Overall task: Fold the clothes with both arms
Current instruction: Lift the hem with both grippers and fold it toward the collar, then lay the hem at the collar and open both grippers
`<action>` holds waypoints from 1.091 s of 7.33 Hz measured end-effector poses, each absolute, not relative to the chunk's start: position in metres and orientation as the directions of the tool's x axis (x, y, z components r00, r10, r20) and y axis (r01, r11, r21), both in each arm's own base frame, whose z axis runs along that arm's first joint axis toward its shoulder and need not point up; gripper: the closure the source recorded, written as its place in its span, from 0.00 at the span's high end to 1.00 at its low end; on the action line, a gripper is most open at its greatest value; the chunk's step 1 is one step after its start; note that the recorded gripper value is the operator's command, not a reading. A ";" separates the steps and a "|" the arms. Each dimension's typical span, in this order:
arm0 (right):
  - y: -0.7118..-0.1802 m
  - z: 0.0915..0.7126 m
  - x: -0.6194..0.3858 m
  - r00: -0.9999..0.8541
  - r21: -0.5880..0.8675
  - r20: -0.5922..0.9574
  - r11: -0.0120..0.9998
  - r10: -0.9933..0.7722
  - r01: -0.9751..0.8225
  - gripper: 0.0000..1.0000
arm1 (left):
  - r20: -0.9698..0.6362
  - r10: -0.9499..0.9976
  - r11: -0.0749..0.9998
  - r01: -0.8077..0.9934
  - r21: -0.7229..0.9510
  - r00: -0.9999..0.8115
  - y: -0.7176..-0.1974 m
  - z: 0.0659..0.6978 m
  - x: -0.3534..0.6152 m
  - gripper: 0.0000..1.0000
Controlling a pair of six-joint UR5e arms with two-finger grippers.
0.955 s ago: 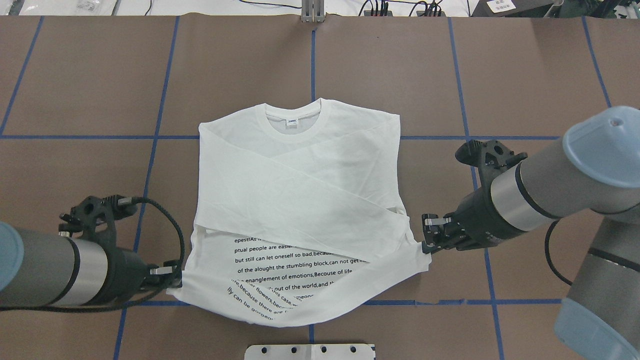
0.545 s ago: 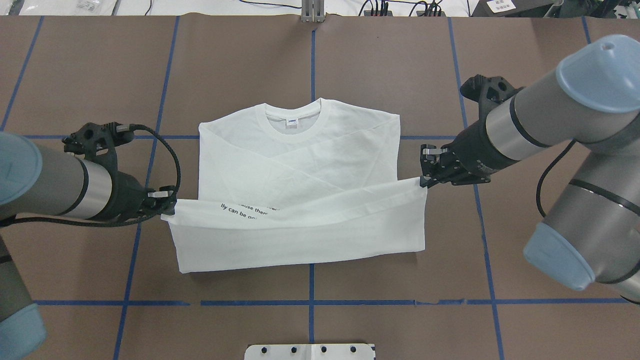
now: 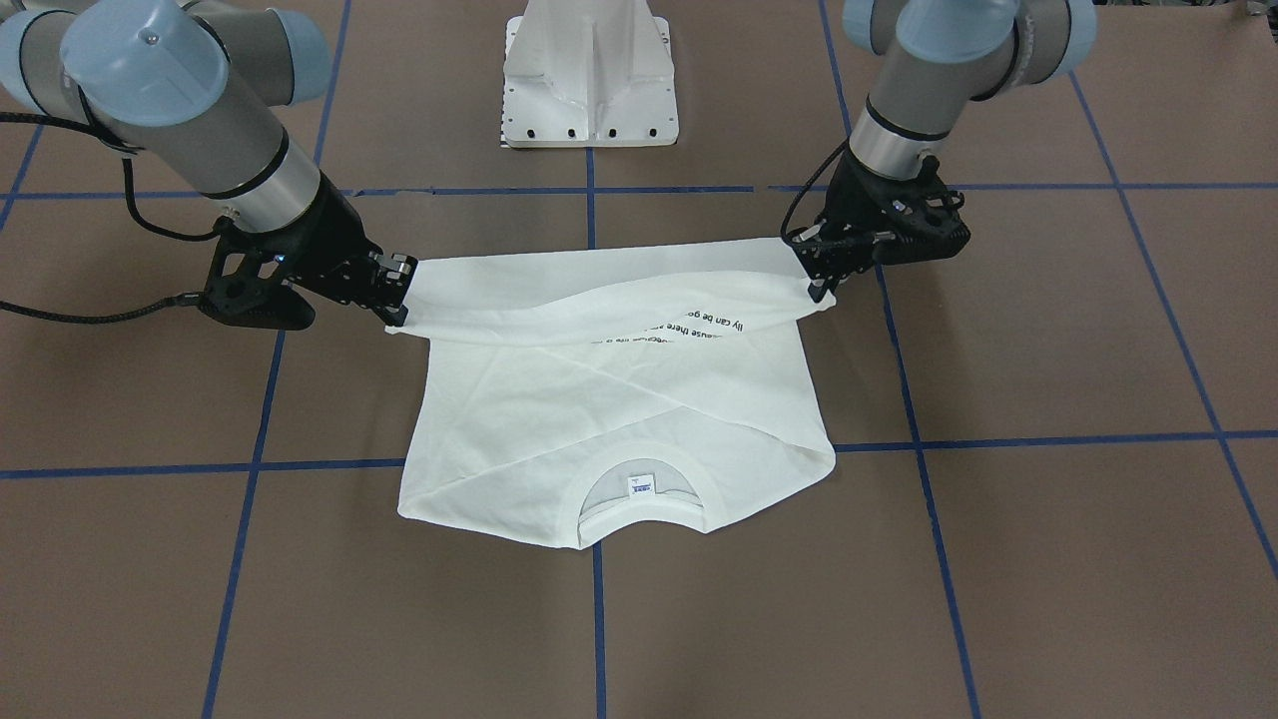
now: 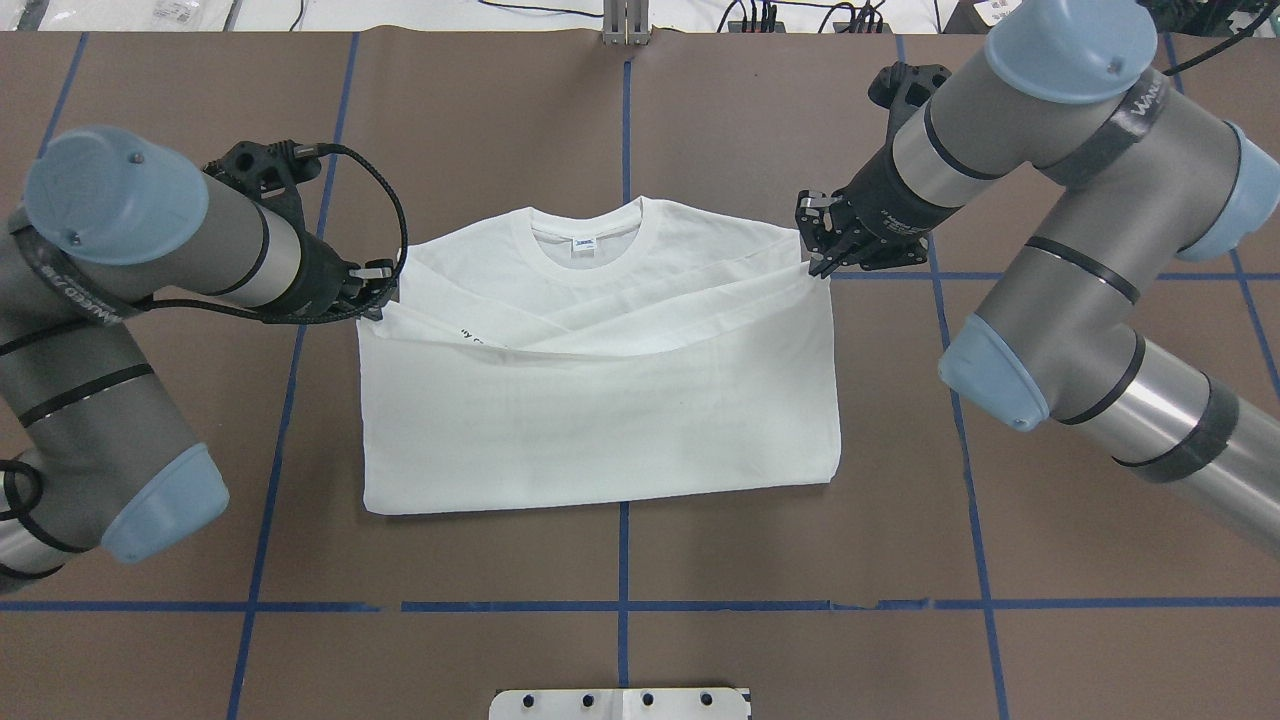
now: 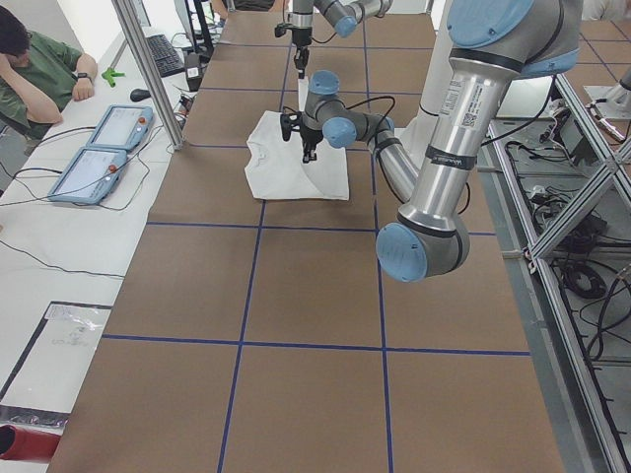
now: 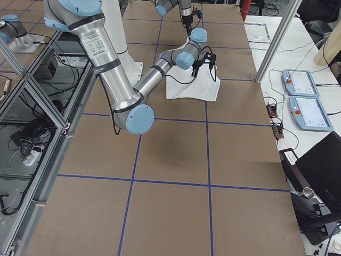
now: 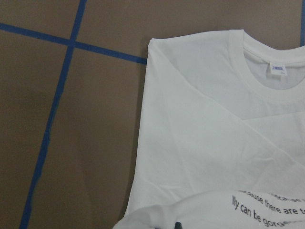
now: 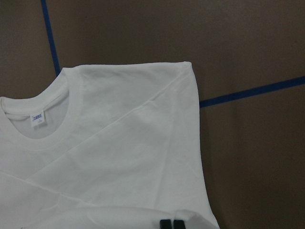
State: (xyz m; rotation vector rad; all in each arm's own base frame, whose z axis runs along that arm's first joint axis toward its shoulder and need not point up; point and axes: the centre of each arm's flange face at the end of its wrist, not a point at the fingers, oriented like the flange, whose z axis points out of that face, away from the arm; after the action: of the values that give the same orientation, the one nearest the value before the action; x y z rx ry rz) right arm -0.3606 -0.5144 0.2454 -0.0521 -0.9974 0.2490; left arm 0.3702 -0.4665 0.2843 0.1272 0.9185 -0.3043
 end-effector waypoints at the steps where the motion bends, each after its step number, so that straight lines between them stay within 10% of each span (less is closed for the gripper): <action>1: -0.526 0.253 -0.363 0.526 -0.154 0.817 0.968 0.236 -0.196 0.00 | -0.789 -0.206 0.945 0.327 -0.007 0.579 -0.489 0.303 0.368 0.00; 8: -0.578 0.274 -0.384 0.526 -0.153 0.810 0.959 0.259 -0.237 0.00 | -0.806 -0.197 0.934 0.357 0.018 0.558 -0.542 0.326 0.386 0.00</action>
State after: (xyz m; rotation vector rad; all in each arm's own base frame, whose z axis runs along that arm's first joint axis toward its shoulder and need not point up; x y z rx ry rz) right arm -0.3838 -0.5780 0.2739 -0.0253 -0.9729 0.2967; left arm 0.3862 -0.5424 0.3260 0.1875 0.9238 -0.3291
